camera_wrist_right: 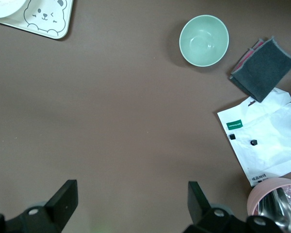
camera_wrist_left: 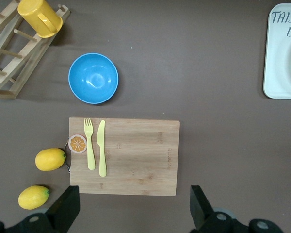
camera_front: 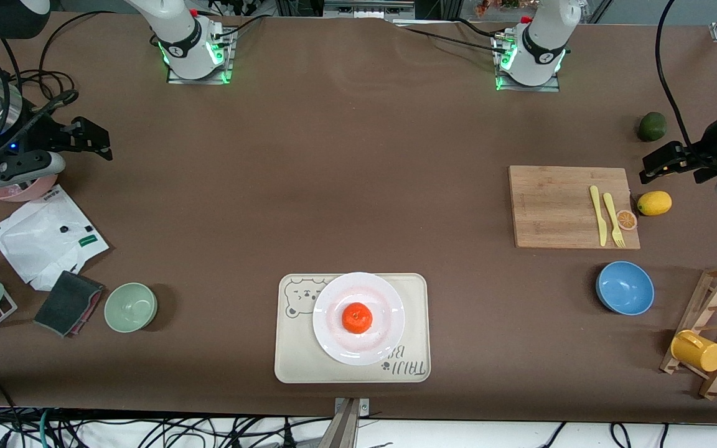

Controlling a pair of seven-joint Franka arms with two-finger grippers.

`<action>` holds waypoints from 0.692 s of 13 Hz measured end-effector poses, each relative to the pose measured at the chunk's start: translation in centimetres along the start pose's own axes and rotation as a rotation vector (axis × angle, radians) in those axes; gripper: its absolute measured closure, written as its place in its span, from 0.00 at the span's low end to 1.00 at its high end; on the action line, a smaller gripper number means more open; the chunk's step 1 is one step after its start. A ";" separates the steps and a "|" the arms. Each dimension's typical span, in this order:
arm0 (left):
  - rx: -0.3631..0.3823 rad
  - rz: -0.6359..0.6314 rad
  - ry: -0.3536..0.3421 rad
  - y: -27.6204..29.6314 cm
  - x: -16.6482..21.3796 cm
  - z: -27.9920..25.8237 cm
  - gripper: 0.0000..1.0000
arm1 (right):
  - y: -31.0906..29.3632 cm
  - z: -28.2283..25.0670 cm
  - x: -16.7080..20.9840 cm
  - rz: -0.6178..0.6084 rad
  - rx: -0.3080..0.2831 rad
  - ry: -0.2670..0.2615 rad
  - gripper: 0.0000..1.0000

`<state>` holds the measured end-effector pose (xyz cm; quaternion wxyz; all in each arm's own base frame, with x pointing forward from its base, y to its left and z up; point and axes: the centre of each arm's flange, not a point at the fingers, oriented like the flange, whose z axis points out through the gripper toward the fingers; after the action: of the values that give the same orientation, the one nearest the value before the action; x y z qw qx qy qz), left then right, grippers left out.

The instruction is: Place orange and plate with both arms

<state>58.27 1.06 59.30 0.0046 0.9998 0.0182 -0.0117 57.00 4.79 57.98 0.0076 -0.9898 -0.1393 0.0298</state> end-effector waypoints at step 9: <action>0.000 -0.005 0.000 -0.3 0.0 0.0 0.00 | 0.3 -0.1 -0.1 0.007 0.000 0.001 0.00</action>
<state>58.27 1.35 59.30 0.0046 0.9997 0.0208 -0.0117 57.03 4.49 58.04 0.0074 -0.9903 -0.1358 0.0292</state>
